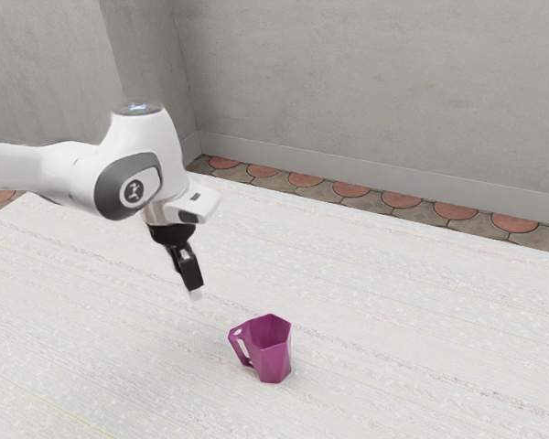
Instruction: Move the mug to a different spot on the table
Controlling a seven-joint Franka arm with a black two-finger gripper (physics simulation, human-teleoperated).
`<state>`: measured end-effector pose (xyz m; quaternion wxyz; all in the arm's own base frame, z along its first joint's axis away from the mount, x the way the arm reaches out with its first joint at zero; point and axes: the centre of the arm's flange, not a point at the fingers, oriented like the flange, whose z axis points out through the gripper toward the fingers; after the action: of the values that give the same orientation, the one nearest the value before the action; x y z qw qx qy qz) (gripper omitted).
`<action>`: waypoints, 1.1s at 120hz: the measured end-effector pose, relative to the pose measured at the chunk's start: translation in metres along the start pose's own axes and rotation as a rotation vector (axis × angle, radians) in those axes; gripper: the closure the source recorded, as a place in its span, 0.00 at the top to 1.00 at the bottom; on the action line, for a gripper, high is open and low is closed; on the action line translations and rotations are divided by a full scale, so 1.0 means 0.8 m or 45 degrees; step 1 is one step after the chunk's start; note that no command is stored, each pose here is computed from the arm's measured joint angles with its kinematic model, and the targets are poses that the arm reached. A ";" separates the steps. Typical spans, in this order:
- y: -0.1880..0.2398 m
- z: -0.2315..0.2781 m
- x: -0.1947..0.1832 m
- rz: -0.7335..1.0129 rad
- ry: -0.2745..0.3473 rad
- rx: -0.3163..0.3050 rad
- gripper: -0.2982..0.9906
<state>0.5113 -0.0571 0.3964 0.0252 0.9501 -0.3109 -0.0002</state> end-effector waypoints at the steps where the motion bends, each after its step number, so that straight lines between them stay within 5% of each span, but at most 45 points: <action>1: -0.001 0.002 0.001 0.009 -0.001 -0.003 0.77; 33: -0.016 0.044 0.015 0.269 0.004 -0.089 0.77; 74: 0.022 0.078 0.044 0.610 0.079 -0.103 0.77; 132: 0.039 0.109 0.047 0.787 0.146 -0.135 0.77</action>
<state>0.5215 -0.1084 0.3117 0.0909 0.8064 -0.5826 0.0447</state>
